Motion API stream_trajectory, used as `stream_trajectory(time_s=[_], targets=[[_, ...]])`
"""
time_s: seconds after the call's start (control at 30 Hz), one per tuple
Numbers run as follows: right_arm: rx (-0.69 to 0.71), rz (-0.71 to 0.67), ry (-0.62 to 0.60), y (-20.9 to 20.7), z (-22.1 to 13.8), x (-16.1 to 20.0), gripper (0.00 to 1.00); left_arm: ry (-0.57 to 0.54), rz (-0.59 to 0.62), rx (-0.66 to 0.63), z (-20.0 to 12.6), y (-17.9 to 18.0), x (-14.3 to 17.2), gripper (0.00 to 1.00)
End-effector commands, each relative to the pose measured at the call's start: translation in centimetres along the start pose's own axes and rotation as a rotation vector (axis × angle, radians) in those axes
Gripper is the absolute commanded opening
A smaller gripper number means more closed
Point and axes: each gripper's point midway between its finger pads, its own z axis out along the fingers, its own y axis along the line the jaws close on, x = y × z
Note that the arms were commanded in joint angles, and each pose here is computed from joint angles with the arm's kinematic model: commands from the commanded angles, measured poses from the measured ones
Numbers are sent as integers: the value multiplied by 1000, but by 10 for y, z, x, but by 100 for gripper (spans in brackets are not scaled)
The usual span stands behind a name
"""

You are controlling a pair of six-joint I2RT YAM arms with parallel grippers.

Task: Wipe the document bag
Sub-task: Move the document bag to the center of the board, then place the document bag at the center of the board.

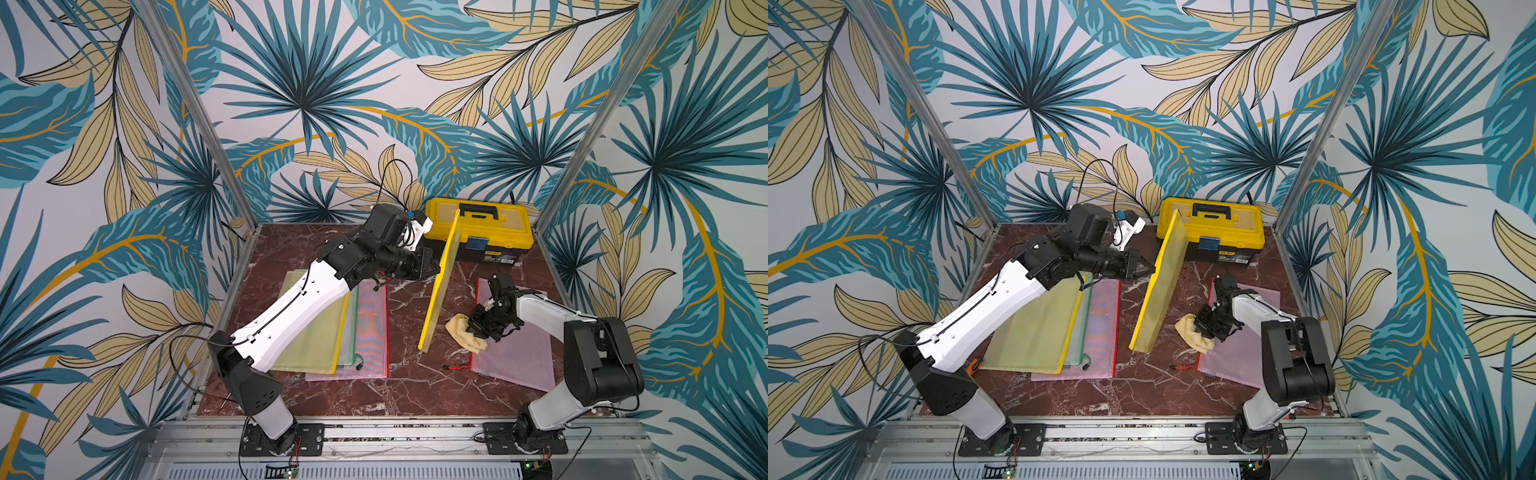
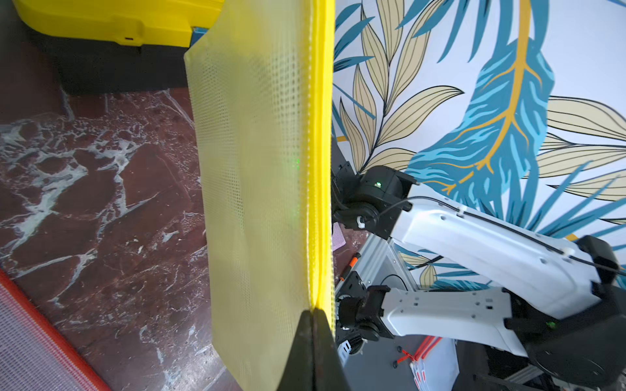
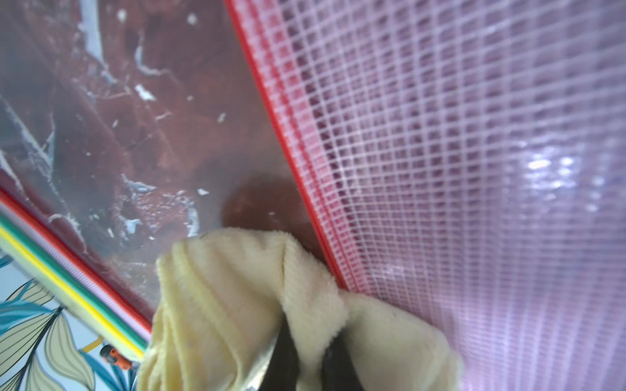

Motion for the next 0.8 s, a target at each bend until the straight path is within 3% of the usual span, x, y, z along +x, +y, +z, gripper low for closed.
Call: stream_trajectory(time_s=[0.0,0.1,0.17,0.47,0.57,0.77], targets=[[59,-24,-12,-7,-19,4,0,-27,-77,42,8,28,0,0],[44,-41,-57,3,-38,-1,0,-100,-196,166,22,52,-4,0],[65,-55,-85,4,-51,-5,0,-80,-239,163,40,62,2,0],[87,-77,-158,6,-78,-11,0,-27,-179,198,88,33,-3,0],[102,-80,-149,3,-76,-10,0,-22,-211,139,95,58,7,0],[37,-120,-90,19,-61,2,0,20,-346,-48,83,159,60,0]])
